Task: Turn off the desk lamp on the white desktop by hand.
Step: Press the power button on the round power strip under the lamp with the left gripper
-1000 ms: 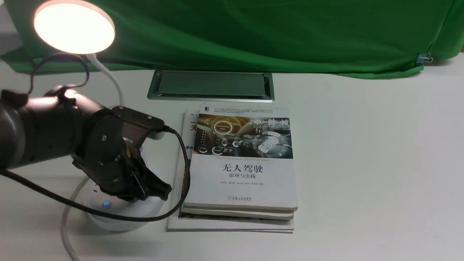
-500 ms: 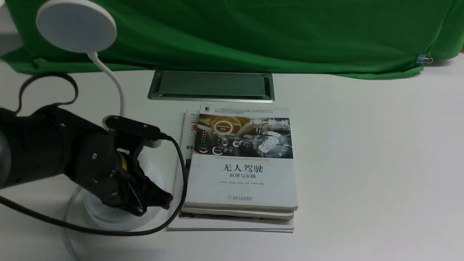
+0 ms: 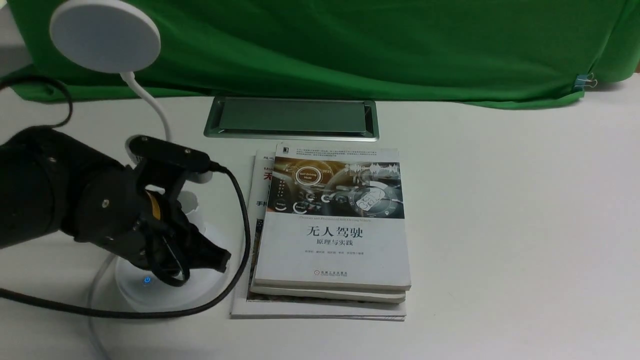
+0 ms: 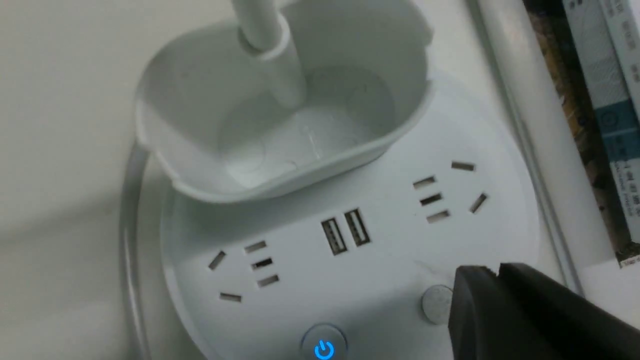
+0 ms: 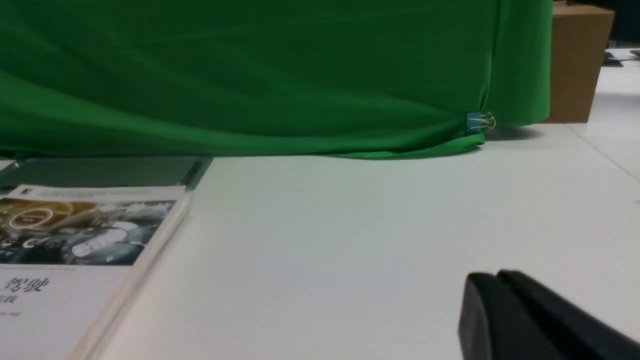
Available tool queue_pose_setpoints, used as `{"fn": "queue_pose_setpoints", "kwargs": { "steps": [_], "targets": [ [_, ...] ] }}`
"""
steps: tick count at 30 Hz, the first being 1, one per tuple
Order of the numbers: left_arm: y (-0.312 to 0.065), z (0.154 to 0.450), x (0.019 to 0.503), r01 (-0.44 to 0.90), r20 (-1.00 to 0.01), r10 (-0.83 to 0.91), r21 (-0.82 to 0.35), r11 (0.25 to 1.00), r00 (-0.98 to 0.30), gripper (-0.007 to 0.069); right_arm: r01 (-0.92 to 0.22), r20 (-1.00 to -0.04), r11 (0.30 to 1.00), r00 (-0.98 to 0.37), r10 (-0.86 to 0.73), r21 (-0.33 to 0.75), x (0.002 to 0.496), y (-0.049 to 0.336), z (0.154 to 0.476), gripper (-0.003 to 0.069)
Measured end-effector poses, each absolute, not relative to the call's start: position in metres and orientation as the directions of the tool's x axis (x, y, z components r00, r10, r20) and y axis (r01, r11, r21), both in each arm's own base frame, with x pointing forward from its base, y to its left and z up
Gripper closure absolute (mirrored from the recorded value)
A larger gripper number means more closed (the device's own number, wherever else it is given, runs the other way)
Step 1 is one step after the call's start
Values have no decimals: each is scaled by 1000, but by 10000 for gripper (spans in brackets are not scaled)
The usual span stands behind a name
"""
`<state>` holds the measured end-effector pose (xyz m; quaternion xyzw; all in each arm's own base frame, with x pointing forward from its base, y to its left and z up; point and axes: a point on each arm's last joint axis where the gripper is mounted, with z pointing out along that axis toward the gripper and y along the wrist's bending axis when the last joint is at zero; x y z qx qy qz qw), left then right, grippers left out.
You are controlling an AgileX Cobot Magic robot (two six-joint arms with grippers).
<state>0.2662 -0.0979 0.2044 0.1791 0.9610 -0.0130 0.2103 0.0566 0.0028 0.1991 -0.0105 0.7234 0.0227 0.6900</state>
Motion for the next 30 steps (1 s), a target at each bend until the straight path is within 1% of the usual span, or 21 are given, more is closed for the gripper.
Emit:
{"fn": "queue_pose_setpoints", "kwargs": {
  "steps": [4, 9, 17, 21, 27, 30],
  "targets": [
    [-100, 182, 271, 350, -333, 346, 50, 935, -877, 606, -47, -999, 999, -48, 16, 18, 57, 3, 199, 624],
    [-101, 180, 275, 355, -331, 353, 58, 933, -875, 606, -47, -999, 999, -48, 16, 18, 57, 3, 199, 624],
    [-99, 198, 271, 351, -386, 347, 62, 934, -855, 606, -47, -999, 999, -48, 16, 18, 57, 3, 199, 624],
    [-98, 201, 269, 351, -393, 346, 63, 934, -852, 606, -47, -999, 999, -48, 16, 18, 57, 3, 199, 624],
    [-96, 194, 264, 353, -373, 350, 63, 934, -860, 606, -47, -999, 999, -48, 16, 18, 57, 3, 199, 624],
    [-93, 179, 256, 358, -361, 355, 60, 932, -863, 606, -47, -999, 999, -48, 16, 18, 57, 3, 199, 624]
  ]
}}
